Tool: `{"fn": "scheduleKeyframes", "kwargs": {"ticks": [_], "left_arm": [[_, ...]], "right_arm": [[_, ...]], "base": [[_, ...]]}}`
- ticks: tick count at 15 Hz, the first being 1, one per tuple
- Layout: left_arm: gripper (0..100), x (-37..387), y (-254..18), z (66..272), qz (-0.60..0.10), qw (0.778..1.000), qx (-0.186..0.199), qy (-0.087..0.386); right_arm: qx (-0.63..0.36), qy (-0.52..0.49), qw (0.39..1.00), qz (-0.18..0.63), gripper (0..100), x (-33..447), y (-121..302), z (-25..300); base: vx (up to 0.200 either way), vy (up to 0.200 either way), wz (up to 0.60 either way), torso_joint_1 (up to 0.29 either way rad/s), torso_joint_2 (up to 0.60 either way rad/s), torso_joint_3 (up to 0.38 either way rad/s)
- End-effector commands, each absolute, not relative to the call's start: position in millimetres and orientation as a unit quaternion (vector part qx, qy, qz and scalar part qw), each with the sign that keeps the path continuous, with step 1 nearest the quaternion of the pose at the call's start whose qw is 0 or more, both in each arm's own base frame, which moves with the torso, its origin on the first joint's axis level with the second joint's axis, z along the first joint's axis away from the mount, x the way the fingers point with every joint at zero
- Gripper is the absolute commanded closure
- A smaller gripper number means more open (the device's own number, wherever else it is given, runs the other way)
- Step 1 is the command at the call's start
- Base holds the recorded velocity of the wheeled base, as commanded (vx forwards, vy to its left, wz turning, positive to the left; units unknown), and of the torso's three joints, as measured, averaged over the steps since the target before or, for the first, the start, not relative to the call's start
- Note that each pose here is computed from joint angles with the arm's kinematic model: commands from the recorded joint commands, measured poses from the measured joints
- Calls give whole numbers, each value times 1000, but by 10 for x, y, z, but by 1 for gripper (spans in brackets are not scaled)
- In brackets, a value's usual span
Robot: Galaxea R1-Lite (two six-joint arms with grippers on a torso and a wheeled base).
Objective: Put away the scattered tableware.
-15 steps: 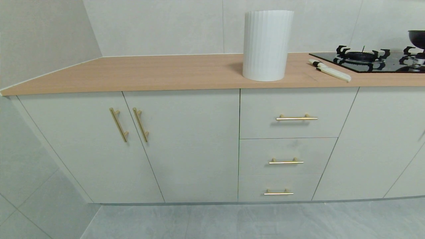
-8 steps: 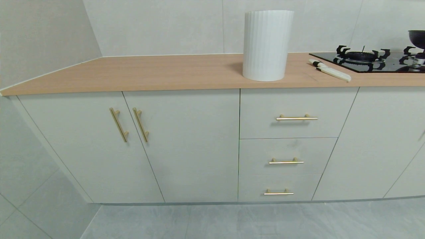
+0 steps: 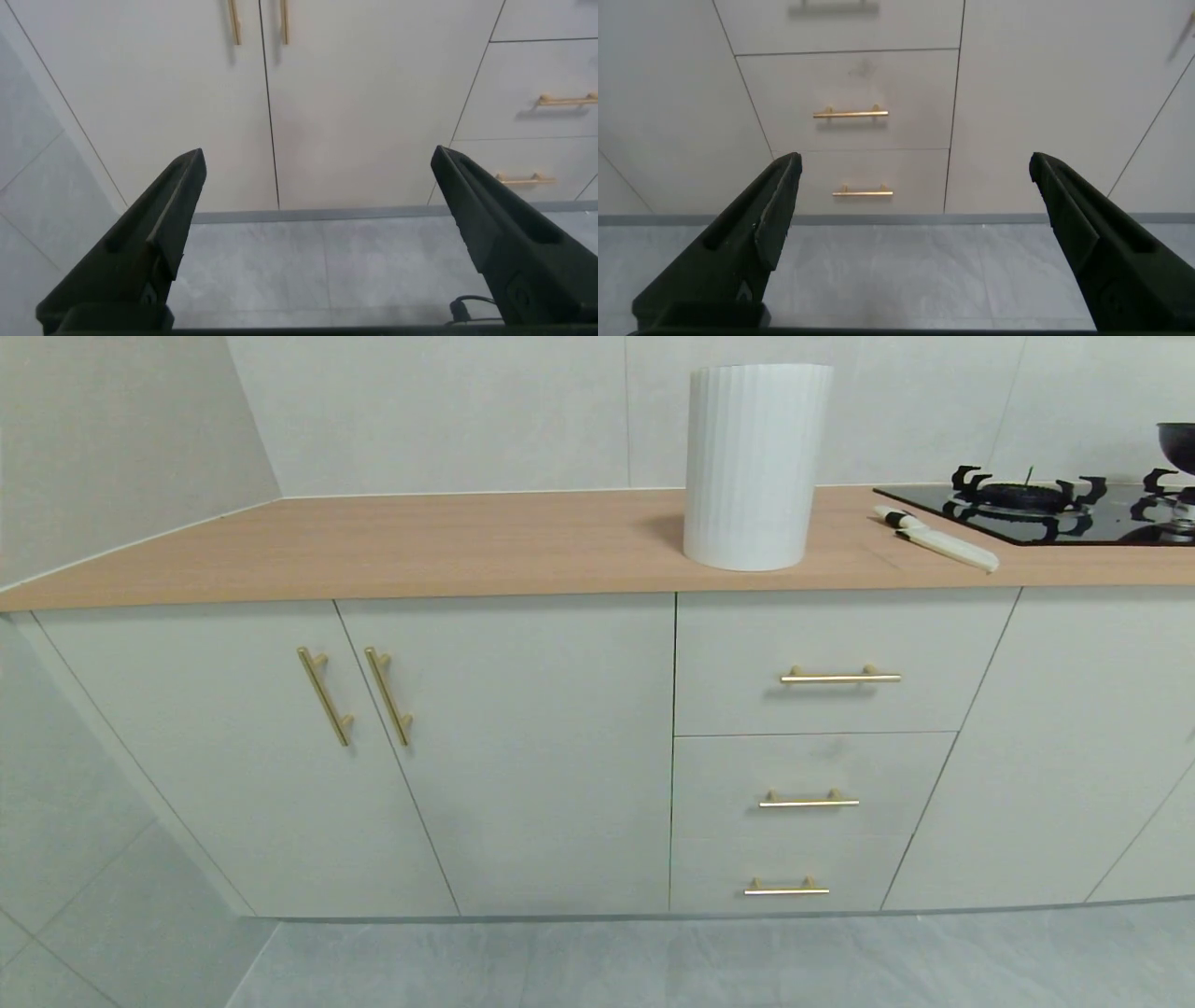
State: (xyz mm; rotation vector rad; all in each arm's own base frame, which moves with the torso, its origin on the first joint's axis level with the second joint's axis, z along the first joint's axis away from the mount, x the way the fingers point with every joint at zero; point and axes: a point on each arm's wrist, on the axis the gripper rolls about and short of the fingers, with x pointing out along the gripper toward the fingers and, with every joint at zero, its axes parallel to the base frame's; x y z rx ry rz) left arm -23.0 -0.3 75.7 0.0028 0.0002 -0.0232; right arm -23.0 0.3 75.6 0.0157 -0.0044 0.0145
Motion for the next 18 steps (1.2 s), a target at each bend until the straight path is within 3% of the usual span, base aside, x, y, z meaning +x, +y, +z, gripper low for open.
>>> {"fn": "scheduleKeyframes", "kwargs": {"ticks": [1,18], "left_arm": [[0,-229,-3,757,-12,1000,2,0],[0,-229,-3,757,-12,1000,2,0]], "right_arm": [[8,-1,1000,8,0,-228,3,756],[9,-1,1000,8,0,-228,3,756]], "base": [[200,0,0,2,2,2],[188,0,0,2,3,2]]}}
